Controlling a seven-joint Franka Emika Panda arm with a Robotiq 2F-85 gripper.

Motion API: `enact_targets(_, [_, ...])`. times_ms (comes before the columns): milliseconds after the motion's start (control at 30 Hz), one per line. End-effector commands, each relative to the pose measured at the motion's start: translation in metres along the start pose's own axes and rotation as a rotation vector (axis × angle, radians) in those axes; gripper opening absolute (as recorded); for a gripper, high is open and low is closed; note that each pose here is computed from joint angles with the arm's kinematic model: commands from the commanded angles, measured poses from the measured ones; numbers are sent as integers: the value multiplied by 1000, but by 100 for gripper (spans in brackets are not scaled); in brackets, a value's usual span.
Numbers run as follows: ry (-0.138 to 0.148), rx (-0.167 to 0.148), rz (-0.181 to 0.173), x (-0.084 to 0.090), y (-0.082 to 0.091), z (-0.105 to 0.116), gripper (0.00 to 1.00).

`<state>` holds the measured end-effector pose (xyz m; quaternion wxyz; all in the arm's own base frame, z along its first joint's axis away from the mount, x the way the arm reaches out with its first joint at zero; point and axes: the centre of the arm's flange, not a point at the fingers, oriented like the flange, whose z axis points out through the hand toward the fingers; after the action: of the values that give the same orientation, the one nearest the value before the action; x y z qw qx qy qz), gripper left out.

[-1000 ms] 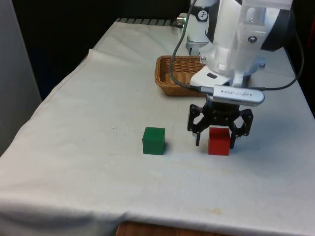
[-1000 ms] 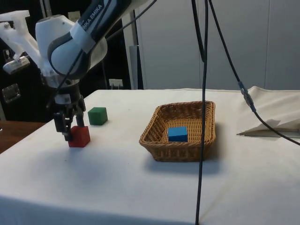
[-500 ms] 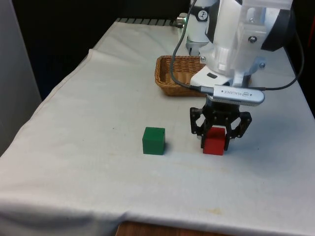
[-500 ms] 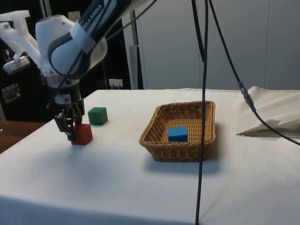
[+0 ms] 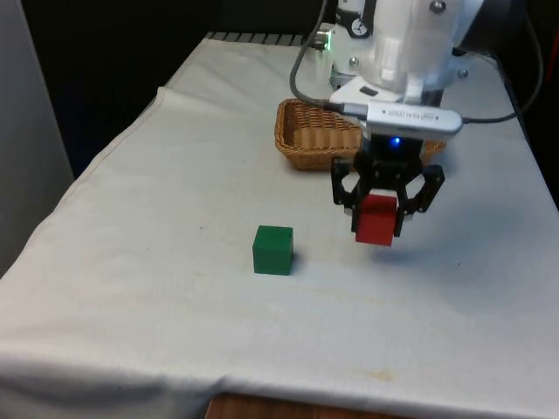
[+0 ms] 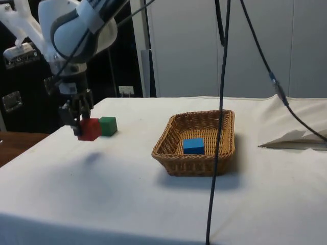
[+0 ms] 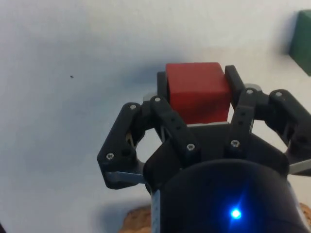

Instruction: Pick up exactly two blocks and place them into the basket.

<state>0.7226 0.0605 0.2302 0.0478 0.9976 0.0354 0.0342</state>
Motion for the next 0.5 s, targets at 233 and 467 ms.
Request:
enact_targets(233, [6, 1, 9, -16, 13, -30, 4])
enact_targets(467, [13, 7, 8, -32, 25, -53, 4])
